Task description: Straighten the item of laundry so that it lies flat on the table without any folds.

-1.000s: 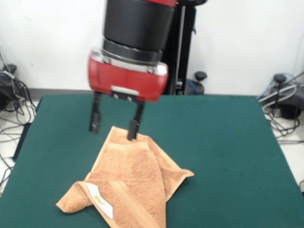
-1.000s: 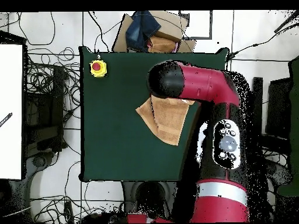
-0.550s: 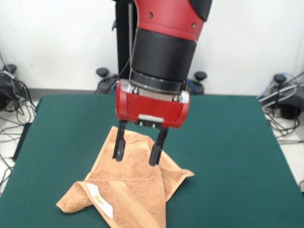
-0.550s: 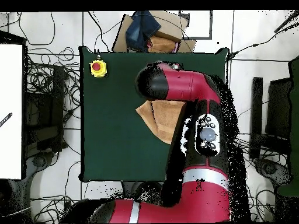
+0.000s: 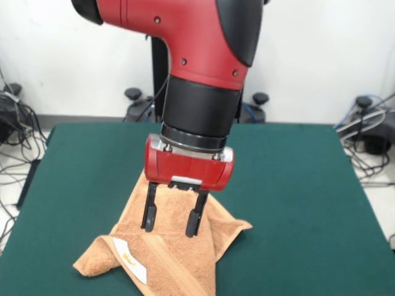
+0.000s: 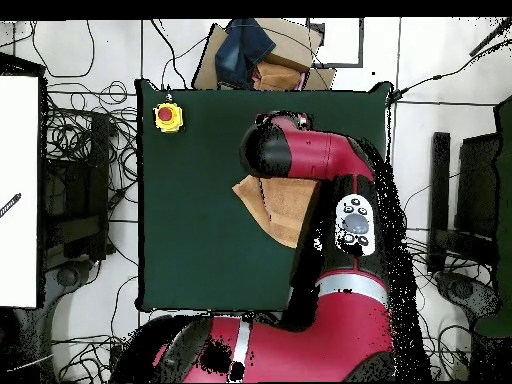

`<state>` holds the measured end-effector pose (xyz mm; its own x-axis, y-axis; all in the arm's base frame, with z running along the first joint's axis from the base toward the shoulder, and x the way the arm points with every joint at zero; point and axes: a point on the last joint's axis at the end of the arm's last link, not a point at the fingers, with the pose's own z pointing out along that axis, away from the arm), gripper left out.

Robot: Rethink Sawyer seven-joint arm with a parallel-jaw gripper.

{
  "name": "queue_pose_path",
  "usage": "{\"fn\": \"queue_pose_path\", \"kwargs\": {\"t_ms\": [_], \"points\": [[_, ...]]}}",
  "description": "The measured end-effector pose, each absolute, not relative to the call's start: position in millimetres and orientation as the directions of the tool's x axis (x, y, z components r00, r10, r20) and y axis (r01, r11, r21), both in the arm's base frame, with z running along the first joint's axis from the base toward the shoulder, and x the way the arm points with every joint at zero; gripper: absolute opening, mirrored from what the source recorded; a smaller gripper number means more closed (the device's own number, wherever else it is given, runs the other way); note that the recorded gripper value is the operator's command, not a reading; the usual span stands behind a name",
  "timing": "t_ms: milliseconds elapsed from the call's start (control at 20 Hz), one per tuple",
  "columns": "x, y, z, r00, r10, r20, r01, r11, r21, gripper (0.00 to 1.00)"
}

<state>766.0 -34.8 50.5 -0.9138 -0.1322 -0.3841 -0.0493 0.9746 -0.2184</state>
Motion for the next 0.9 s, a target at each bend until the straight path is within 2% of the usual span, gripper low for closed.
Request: {"fn": "queue_pose_path", "kwargs": {"t_ms": [600,900], "points": [[747.7,-25.1,18.7,-0.931,-0.133,-0.34,-0.046,0.967,-0.251,1.0],[745.5,1.3,16.3,-0.935,-0.123,-0.332,-0.037,0.967,-0.253,1.0]]}}
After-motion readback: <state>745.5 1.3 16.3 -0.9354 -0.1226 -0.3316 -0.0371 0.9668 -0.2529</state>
